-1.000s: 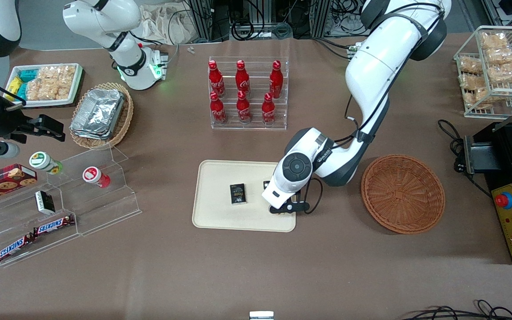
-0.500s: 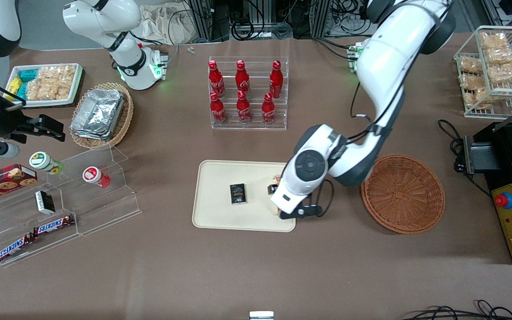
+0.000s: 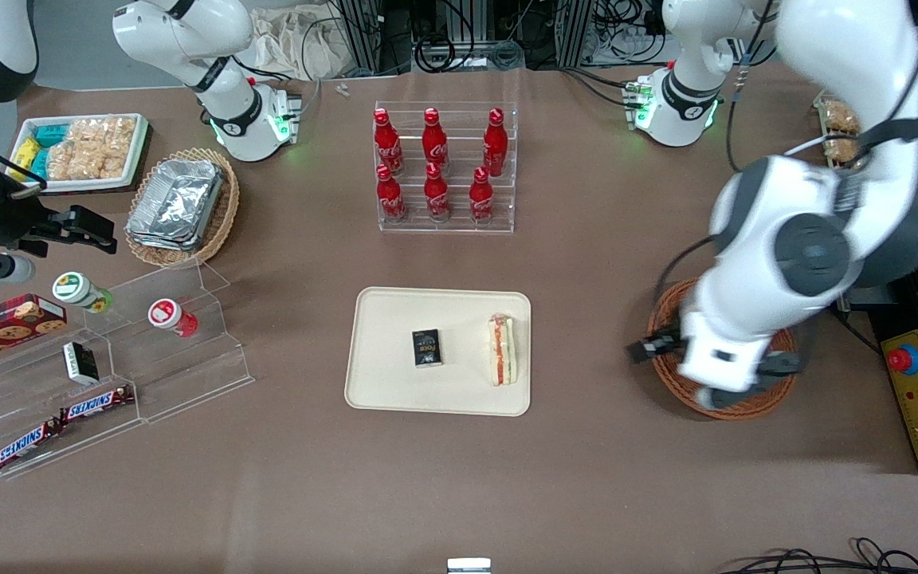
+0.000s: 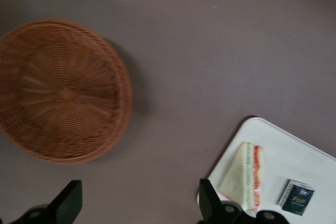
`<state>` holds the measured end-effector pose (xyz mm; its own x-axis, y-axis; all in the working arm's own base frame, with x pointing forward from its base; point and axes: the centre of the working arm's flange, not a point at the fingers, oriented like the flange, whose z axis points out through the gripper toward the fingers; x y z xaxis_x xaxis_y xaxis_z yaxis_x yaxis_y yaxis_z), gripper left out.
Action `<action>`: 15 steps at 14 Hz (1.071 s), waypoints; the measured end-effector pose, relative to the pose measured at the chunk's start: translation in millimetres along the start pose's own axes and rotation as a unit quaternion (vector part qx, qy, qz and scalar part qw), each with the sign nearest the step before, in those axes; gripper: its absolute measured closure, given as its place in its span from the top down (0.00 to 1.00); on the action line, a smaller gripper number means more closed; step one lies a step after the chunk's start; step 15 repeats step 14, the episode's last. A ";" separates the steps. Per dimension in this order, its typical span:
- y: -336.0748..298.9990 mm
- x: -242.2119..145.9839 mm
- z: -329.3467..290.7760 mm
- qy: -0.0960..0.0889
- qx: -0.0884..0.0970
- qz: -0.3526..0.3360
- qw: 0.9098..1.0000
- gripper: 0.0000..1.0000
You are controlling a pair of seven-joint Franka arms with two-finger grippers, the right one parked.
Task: Place sandwich from basket to tray
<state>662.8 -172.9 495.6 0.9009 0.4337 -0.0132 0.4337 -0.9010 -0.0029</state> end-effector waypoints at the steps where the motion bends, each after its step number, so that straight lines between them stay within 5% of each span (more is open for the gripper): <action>1: -27.0 12.0 -6.6 0.002 0.003 -0.007 1.000 1.00; 4: -99.9 20.1 -19.8 -0.011 -0.001 0.024 1.000 1.00; 7: -149.9 -3.3 -36.3 0.006 0.002 0.057 0.998 1.00; 15: -152.6 -20.0 -43.9 0.022 0.000 0.102 0.995 1.00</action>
